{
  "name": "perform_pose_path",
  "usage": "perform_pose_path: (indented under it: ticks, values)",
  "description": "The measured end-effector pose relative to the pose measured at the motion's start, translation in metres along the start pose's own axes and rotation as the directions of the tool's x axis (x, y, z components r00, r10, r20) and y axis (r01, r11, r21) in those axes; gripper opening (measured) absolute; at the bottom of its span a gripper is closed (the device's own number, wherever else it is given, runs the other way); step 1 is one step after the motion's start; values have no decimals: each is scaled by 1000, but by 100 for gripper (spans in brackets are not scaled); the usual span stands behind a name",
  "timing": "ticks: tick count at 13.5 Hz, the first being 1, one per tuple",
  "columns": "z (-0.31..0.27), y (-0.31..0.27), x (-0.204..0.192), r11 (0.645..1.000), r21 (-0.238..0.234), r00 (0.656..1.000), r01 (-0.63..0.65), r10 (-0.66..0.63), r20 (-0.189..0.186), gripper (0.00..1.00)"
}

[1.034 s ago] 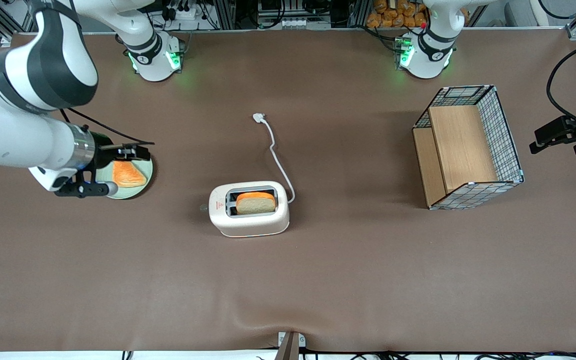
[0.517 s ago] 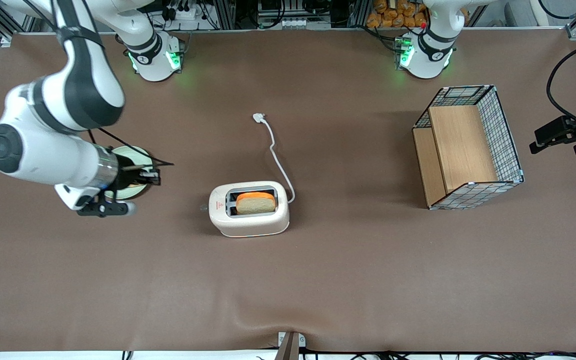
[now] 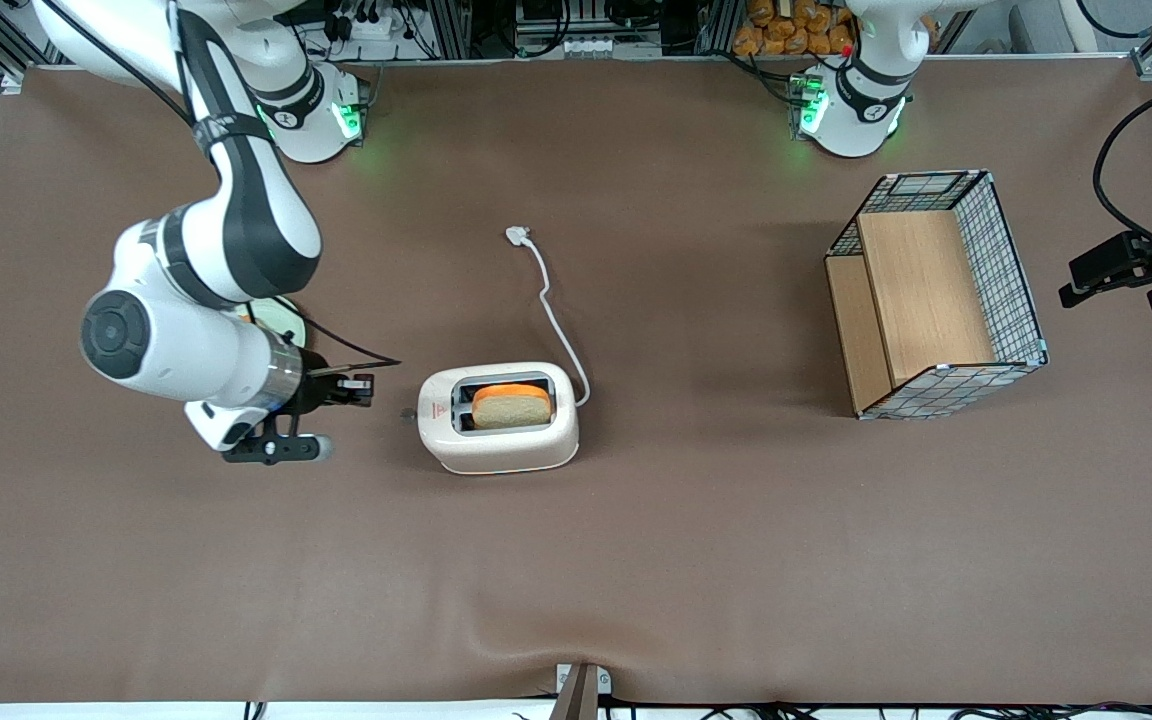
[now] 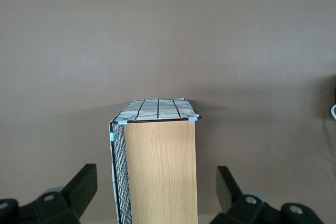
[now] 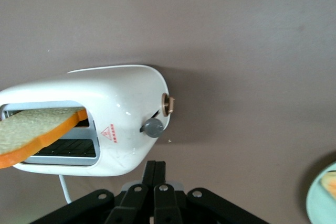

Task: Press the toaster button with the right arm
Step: 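Press the toaster lever down with the right gripper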

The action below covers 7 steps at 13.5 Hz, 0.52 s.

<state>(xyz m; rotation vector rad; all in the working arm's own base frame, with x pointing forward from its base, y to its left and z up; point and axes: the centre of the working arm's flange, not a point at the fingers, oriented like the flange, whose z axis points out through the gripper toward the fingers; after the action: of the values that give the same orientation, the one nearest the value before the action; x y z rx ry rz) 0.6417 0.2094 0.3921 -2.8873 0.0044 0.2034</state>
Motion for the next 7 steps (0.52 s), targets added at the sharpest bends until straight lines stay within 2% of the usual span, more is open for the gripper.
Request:
perform_pose_path:
  ticks: [4, 7]
  values:
    - [23, 3, 6, 1000, 0, 1000, -13, 13, 25, 1]
    - [41, 3, 9, 999, 22, 999, -29, 28, 45, 1]
